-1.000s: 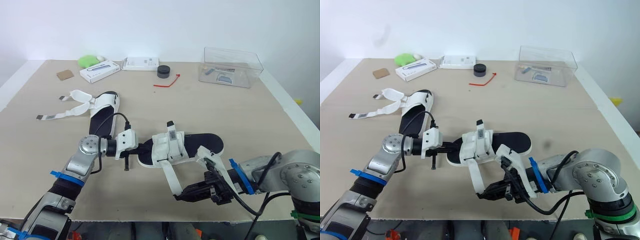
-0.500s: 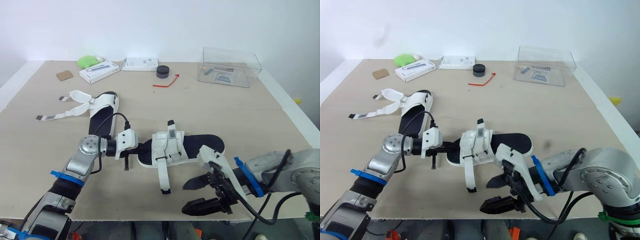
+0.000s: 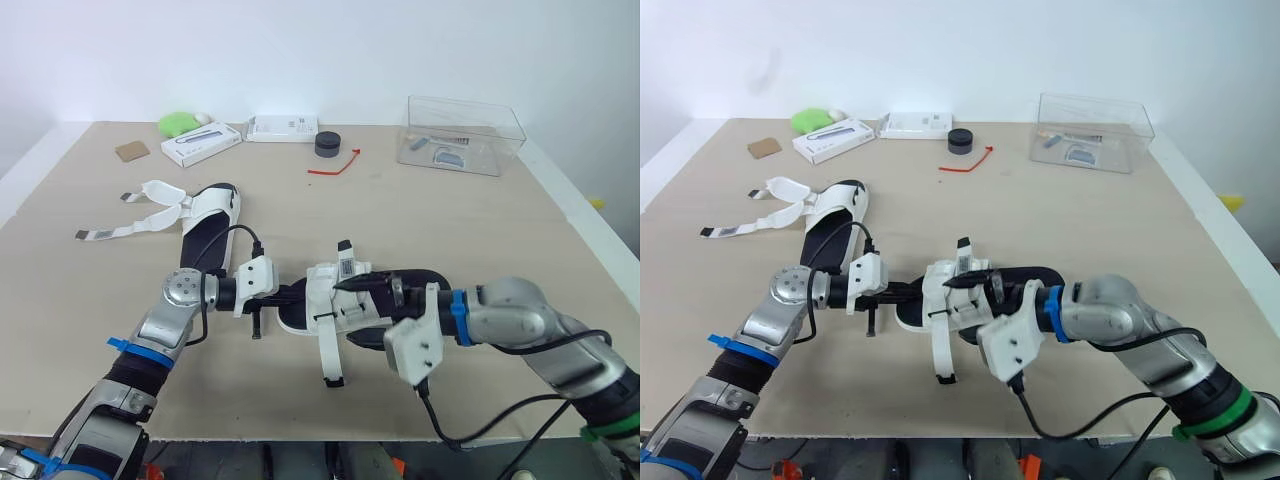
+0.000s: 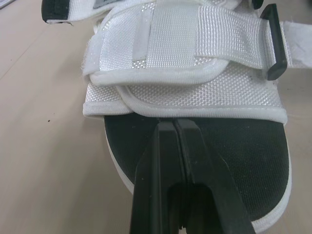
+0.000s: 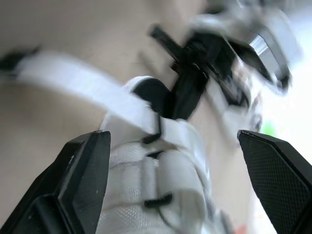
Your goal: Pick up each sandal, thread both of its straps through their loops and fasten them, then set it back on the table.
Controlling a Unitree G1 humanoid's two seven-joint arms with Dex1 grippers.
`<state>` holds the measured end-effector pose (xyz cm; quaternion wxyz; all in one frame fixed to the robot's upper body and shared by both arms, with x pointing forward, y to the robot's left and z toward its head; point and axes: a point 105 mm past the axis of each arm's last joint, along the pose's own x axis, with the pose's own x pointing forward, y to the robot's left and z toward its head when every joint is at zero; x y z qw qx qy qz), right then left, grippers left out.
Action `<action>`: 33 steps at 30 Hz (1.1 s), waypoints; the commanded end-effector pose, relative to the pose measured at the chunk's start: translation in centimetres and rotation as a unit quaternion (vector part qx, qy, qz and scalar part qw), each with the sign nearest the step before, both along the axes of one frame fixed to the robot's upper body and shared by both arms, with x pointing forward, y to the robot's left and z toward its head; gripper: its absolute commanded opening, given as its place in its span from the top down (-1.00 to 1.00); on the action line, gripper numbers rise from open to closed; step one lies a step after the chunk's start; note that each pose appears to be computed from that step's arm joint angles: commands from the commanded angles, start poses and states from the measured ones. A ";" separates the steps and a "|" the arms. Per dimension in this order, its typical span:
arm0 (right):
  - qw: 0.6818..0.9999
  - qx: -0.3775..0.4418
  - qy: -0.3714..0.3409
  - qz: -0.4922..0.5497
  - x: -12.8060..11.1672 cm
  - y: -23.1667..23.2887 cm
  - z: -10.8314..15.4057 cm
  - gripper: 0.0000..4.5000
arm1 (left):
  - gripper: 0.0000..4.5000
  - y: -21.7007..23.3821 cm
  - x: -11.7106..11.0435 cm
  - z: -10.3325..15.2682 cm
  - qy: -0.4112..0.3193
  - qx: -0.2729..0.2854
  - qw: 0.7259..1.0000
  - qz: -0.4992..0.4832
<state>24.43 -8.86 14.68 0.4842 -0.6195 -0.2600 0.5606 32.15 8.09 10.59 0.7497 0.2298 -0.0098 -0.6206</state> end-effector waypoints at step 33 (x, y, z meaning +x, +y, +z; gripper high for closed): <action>0.990 -0.011 0.010 0.142 -1.0 3.4 -0.8 -0.98 | 1.00 0.9 -0.7 -1.1 0.013 0.026 0.999 0.016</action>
